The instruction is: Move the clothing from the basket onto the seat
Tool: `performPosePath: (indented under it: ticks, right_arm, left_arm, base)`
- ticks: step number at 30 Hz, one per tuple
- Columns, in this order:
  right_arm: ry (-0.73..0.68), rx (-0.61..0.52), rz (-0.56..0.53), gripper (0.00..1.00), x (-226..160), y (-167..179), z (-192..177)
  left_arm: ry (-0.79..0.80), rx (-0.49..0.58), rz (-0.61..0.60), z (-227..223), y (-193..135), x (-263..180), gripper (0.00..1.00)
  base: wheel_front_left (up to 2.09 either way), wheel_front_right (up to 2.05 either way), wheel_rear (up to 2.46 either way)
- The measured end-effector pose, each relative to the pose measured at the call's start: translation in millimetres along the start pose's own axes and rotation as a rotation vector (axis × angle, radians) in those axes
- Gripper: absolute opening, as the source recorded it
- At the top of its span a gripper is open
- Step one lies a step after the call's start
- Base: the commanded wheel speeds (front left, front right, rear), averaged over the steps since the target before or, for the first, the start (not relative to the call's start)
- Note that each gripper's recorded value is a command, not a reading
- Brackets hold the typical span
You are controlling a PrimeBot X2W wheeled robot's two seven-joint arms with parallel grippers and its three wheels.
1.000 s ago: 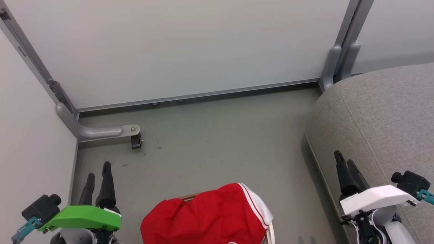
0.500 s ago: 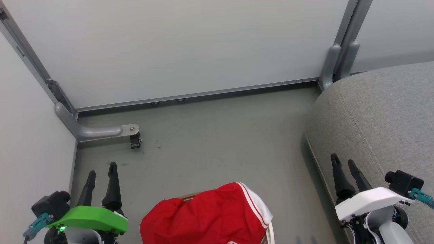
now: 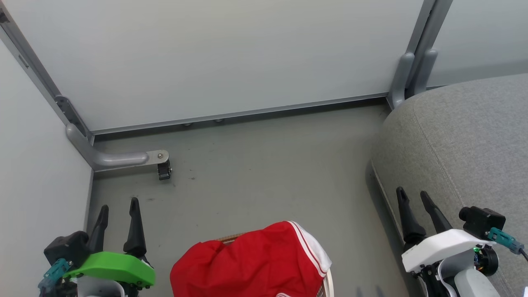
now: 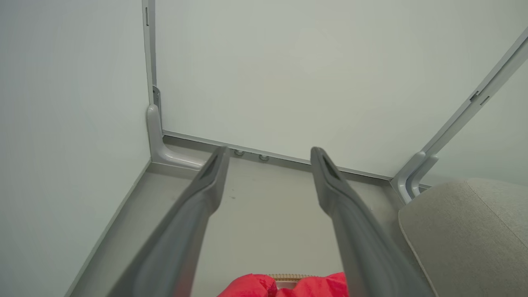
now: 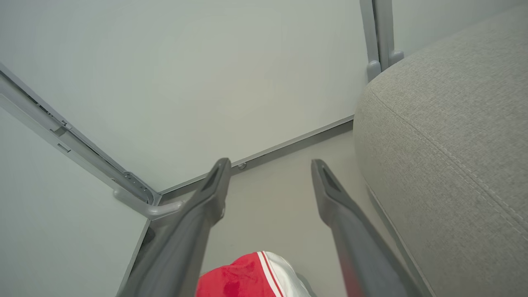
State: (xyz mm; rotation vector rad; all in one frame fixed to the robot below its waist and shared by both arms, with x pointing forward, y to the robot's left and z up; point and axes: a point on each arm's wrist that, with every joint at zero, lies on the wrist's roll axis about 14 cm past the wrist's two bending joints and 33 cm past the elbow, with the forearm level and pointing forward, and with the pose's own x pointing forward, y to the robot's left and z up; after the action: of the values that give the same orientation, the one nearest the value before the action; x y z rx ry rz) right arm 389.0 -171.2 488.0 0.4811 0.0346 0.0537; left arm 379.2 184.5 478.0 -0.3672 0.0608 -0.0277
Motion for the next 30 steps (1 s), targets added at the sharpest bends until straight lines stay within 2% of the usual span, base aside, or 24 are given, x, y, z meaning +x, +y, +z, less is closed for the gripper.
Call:
performPosePath:
  ticks: [30]
  right_arm:
    - [0.01, -0.257, 0.067, 1.0, -3, 10, -9]
  left_arm:
    - [-0.003, 0.257, -0.062, -8, -10, -8, 1.0]
  base:
    - [0.0, 0.0, 0.0]
